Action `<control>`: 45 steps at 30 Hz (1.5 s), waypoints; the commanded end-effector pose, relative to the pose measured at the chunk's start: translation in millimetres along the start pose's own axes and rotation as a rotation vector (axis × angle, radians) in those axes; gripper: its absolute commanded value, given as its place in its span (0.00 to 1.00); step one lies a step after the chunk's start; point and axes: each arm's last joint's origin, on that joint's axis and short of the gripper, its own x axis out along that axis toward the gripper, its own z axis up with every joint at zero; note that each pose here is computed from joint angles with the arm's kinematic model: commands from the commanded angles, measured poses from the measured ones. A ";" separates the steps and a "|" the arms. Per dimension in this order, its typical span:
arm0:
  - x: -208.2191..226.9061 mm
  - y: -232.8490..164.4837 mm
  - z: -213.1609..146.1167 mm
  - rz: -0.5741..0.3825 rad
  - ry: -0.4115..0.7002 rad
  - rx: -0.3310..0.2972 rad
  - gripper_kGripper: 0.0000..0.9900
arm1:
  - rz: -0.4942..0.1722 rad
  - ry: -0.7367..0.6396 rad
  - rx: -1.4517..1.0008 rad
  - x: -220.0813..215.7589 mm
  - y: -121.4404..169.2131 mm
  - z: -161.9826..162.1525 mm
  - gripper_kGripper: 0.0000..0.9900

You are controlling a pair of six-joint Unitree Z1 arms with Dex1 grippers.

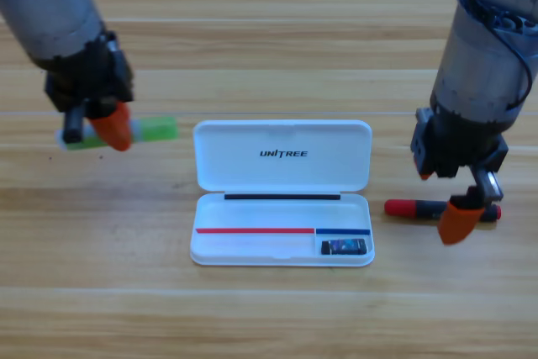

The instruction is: Clean up eraser and pencils

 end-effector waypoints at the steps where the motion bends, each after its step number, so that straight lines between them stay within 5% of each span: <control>1: 2.8 -43.5 49.3 -0.030 -0.013 0.140 0.00 | 0.010 0.078 0.121 67.8 -66.4 -46.8 0.88; 10: 45.0 -59.8 87.0 -0.092 0.024 0.220 0.00 | 0.054 0.114 0.113 108.5 -85.7 -55.0 0.84; 21: 89.7 -64.1 109.3 -0.114 0.051 0.240 0.00 | 0.115 0.085 0.096 118.8 -80.8 -53.9 0.76; 29: 101.4 -69.2 120.1 -0.123 0.056 0.250 0.00 | 0.149 0.077 0.069 124.7 -76.6 -54.3 0.46; 35: 105.0 -72.7 128.0 -0.126 0.050 0.254 0.00 | 0.149 0.069 0.049 121.7 -75.3 -54.8 0.00; 45: 111.1 -76.3 135.5 -0.144 0.042 0.239 0.00 | 0.108 0.035 0.041 86.2 -64.0 -57.2 0.00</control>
